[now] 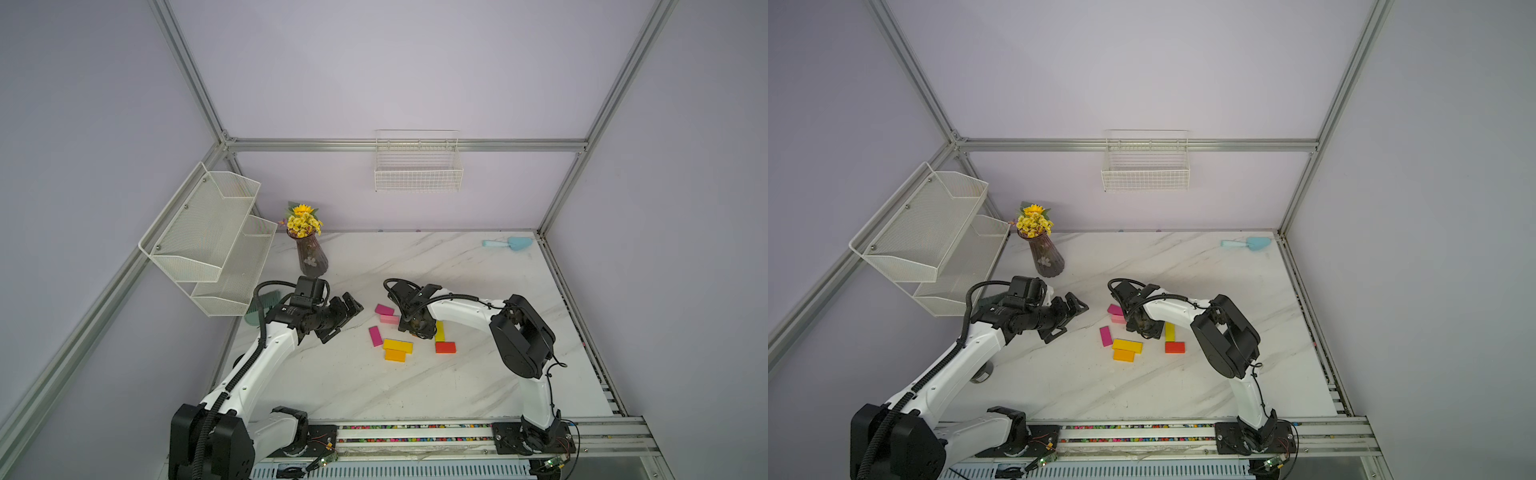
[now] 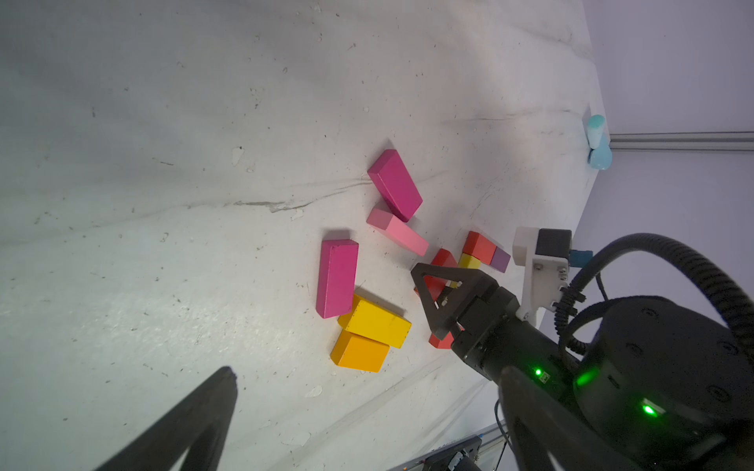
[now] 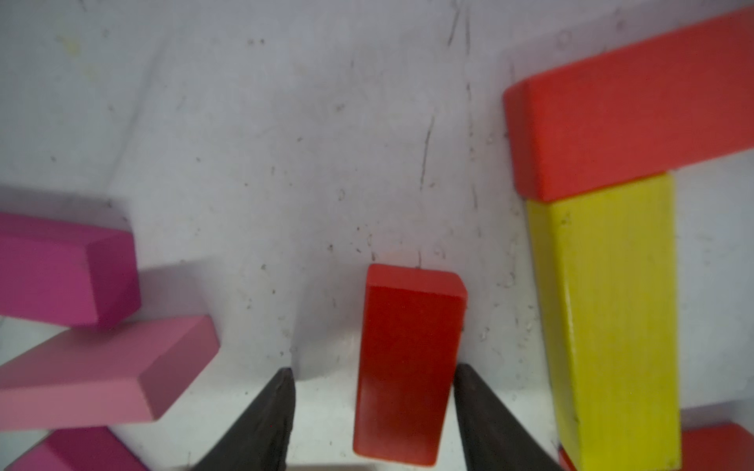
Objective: Assemble the letter c with building blocks
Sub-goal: Pick up the building block from the center of the board.
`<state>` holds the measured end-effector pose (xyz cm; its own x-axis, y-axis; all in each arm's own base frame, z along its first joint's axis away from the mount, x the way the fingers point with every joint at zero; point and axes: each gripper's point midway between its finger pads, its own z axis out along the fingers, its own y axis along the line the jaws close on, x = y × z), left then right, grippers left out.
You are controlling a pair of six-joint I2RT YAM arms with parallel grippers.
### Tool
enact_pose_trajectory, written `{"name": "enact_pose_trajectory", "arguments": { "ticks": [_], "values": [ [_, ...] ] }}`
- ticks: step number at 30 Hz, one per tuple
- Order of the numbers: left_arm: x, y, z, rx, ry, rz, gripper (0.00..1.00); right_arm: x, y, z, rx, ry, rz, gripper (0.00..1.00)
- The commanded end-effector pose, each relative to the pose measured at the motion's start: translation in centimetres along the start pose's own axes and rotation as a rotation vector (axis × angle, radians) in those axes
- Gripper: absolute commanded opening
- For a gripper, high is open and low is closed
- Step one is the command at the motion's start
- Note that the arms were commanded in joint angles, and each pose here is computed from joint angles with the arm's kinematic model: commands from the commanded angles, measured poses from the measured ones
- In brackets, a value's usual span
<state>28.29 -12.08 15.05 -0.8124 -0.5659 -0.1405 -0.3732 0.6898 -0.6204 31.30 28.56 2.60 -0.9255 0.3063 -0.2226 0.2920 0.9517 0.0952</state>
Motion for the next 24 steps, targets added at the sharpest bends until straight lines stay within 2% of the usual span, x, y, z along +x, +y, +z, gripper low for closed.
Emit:
{"name": "enact_pose_trajectory", "arguments": {
  "ticks": [1, 4, 8, 11, 17, 20, 24],
  "values": [
    [-0.8, -1.6, -0.5, 0.059, -0.014, 0.039, 1.00, 0.3, -0.2, 0.6, 0.037, 0.006, 0.008, 0.60],
    [-0.8, -1.9, -0.4, 0.073, -0.006, 0.042, 1.00, 0.4, -0.3, 0.7, 0.051, 0.008, -0.008, 0.49],
    [-0.7, -2.3, -0.2, 0.094, 0.005, 0.048, 1.00, 0.3, -0.2, 0.5, 0.041, 0.006, -0.021, 0.27],
    [-0.8, -2.5, -0.2, 0.106, 0.008, 0.046, 1.00, -0.1, 0.5, -0.4, 0.010, 0.000, -0.019, 0.18],
    [-1.1, -2.6, 0.1, 0.108, 0.001, 0.009, 1.00, -1.7, 1.7, -4.9, -0.109, -0.065, 0.021, 0.17],
    [-1.6, -2.6, 0.0, 0.109, -0.032, -0.023, 1.00, -2.8, -0.1, -7.0, -0.122, -0.114, 0.066, 0.17],
    [-1.6, -3.4, 0.1, 0.157, -0.030, -0.061, 1.00, -3.5, -5.0, -7.8, -0.101, -0.131, 0.164, 0.17]
  ]
}}
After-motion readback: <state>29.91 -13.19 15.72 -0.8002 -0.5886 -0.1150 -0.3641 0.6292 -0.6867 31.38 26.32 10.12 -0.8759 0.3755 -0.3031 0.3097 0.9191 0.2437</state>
